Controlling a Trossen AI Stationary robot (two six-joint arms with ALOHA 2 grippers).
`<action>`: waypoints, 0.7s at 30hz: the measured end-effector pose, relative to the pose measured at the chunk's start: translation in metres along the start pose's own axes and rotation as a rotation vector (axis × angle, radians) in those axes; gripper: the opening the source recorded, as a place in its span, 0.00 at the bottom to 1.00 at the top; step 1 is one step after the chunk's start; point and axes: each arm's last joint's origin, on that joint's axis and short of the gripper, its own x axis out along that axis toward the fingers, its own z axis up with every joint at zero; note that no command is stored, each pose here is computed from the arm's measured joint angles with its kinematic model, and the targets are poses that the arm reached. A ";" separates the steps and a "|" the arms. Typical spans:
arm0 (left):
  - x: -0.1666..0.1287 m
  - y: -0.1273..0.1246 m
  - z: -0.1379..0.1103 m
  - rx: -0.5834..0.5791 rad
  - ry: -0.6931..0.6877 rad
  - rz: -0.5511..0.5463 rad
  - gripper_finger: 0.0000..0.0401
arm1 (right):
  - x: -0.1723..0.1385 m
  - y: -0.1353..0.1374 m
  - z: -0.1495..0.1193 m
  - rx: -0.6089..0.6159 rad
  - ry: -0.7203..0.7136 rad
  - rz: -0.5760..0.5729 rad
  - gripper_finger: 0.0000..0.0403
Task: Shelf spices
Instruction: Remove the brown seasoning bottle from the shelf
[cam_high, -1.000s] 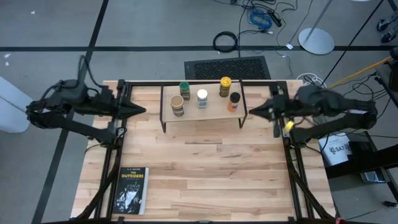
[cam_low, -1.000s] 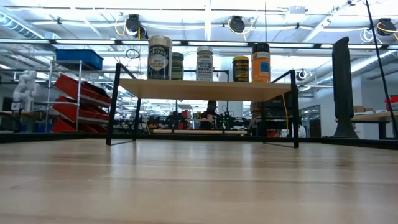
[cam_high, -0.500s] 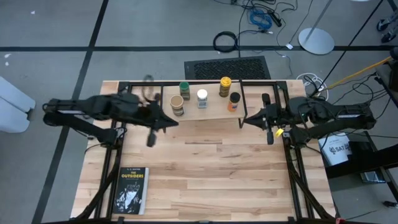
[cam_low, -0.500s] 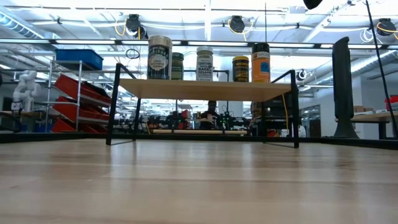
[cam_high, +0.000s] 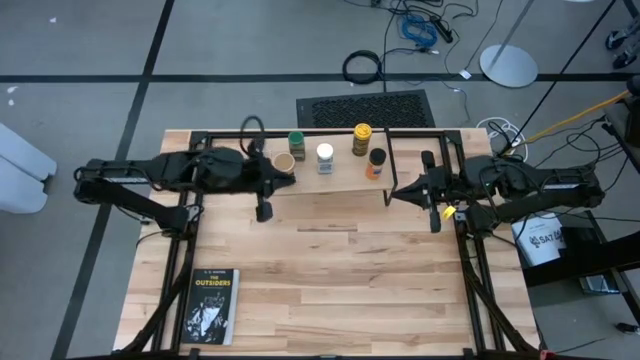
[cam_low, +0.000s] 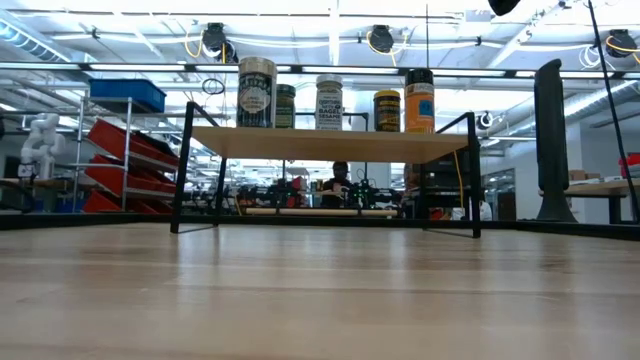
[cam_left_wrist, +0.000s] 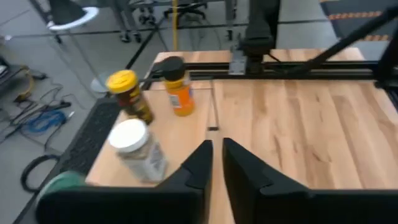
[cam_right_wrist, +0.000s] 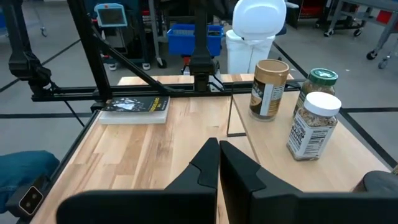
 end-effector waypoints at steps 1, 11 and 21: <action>-0.003 0.004 -0.001 -0.004 0.006 0.011 0.15 | 0.000 0.000 0.000 0.000 0.001 0.000 0.00; -0.023 0.033 0.017 -0.107 0.041 -0.051 0.35 | 0.000 0.000 0.001 -0.010 -0.009 -0.004 0.00; -0.019 0.048 0.045 -0.046 0.241 0.004 0.56 | -0.001 0.000 0.007 -0.047 -0.073 -0.011 0.00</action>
